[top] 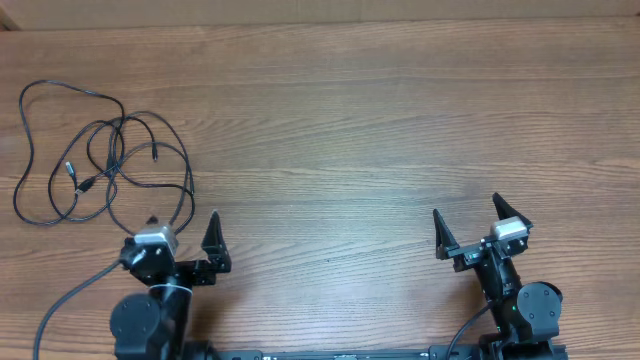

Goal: Untangle cables

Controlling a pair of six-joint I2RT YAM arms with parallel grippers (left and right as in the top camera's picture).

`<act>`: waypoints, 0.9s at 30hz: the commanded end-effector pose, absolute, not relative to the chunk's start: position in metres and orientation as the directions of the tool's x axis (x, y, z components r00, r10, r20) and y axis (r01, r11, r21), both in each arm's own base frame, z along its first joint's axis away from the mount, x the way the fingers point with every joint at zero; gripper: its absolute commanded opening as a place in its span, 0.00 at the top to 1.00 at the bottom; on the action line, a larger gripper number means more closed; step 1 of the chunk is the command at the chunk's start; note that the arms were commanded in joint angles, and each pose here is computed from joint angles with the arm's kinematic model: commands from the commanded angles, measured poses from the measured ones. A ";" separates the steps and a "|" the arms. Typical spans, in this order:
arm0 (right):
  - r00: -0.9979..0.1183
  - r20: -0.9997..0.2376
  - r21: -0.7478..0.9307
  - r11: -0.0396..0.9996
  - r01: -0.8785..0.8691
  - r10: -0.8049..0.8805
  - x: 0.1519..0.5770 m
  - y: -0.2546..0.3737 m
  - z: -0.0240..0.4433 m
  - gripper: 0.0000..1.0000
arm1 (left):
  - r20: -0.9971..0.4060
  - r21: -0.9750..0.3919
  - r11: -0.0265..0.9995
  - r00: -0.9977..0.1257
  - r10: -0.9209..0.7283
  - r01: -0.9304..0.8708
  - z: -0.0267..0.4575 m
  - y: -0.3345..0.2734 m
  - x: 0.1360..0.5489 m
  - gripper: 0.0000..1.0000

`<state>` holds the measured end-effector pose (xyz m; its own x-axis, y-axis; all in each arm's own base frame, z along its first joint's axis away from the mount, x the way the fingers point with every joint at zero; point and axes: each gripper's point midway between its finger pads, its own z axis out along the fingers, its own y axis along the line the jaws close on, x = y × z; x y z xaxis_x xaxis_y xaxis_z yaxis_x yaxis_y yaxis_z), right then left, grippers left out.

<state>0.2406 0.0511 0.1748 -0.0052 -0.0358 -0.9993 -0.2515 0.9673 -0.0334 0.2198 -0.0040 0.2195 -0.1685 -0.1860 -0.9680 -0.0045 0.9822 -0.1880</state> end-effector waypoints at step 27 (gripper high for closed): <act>-0.001 -0.999 -0.034 0.965 -0.261 -0.036 0.240 0.053 0.173 0.00 | -0.992 -0.104 0.994 -0.077 -0.101 0.035 0.157 -0.006 0.246 0.01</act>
